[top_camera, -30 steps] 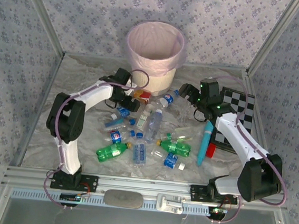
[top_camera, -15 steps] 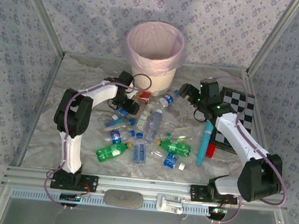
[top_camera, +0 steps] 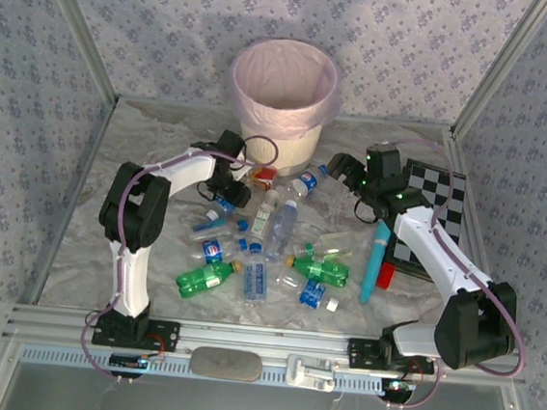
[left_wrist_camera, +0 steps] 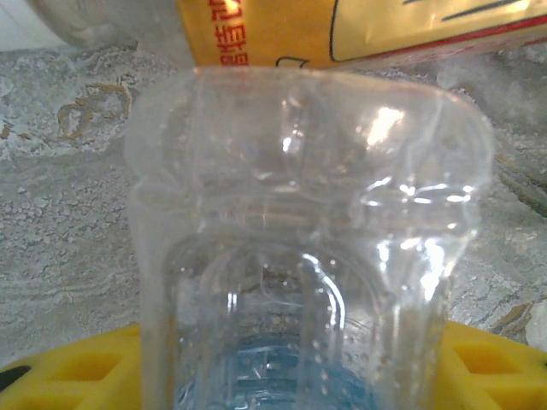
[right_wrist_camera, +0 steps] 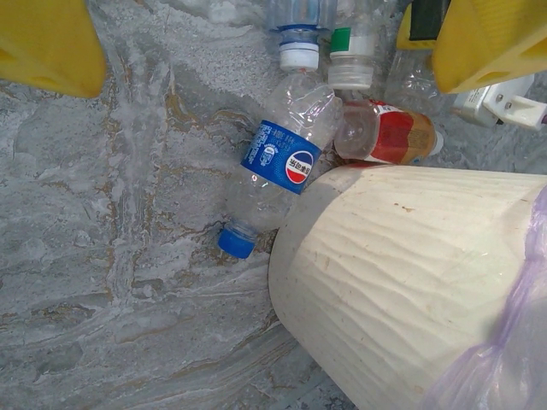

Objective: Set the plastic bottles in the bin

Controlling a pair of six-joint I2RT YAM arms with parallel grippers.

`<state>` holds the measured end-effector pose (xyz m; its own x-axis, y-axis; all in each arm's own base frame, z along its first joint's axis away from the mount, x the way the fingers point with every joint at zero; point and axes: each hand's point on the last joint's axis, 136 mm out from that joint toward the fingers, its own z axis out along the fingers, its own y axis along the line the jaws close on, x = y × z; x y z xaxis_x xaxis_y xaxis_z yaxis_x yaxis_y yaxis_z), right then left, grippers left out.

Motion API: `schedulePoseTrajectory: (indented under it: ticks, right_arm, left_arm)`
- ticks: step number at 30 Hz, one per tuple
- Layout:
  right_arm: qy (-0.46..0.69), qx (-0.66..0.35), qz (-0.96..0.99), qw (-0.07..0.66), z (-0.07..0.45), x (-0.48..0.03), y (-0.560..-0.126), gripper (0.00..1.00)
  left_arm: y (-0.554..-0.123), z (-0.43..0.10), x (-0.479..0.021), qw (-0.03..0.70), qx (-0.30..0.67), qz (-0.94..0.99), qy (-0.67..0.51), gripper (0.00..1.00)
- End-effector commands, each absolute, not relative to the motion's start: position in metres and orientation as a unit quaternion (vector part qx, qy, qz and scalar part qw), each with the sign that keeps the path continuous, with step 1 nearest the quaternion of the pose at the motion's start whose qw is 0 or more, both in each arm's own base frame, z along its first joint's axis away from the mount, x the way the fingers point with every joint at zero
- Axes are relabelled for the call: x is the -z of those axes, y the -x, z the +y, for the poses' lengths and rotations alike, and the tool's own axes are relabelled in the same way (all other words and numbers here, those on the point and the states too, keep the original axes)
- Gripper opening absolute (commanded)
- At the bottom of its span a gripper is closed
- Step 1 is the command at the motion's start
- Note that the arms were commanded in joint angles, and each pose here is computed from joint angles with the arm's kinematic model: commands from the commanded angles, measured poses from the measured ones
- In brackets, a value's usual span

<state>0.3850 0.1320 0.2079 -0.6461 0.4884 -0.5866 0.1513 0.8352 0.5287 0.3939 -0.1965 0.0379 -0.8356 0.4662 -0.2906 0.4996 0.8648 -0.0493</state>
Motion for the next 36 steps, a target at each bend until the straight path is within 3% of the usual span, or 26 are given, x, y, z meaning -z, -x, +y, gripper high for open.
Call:
schedulePoseTrajectory:
  ticks: [1,10,18,29,36]
  right_arm:
    - [-0.19,-0.219,0.877,0.383,0.131,-0.211,-0.386,1.0]
    - [-0.189,-0.226,0.878,0.378,0.137,-0.205,-0.388,1.0]
    - [-0.187,-0.23,0.878,0.375,0.14,-0.199,-0.39,1.0]
    - [-0.187,-0.231,0.88,0.37,0.139,-0.193,-0.388,1.0]
    - [-0.188,-0.236,0.879,0.368,0.14,-0.191,-0.384,1.0]
  left_arm:
    - [-0.397,-0.192,-0.054,0.158,0.041,0.951,-0.261,0.55]
    - [-0.408,-0.165,-0.111,0.251,0.012,0.941,-0.225,0.52]
    - [-0.417,-0.14,-0.204,0.372,0.033,0.916,-0.146,0.51]
    - [-0.425,-0.188,-0.383,0.546,0.214,0.798,-0.135,0.51]
    - [-0.447,-0.212,-0.456,0.611,0.298,0.724,-0.12,0.51]
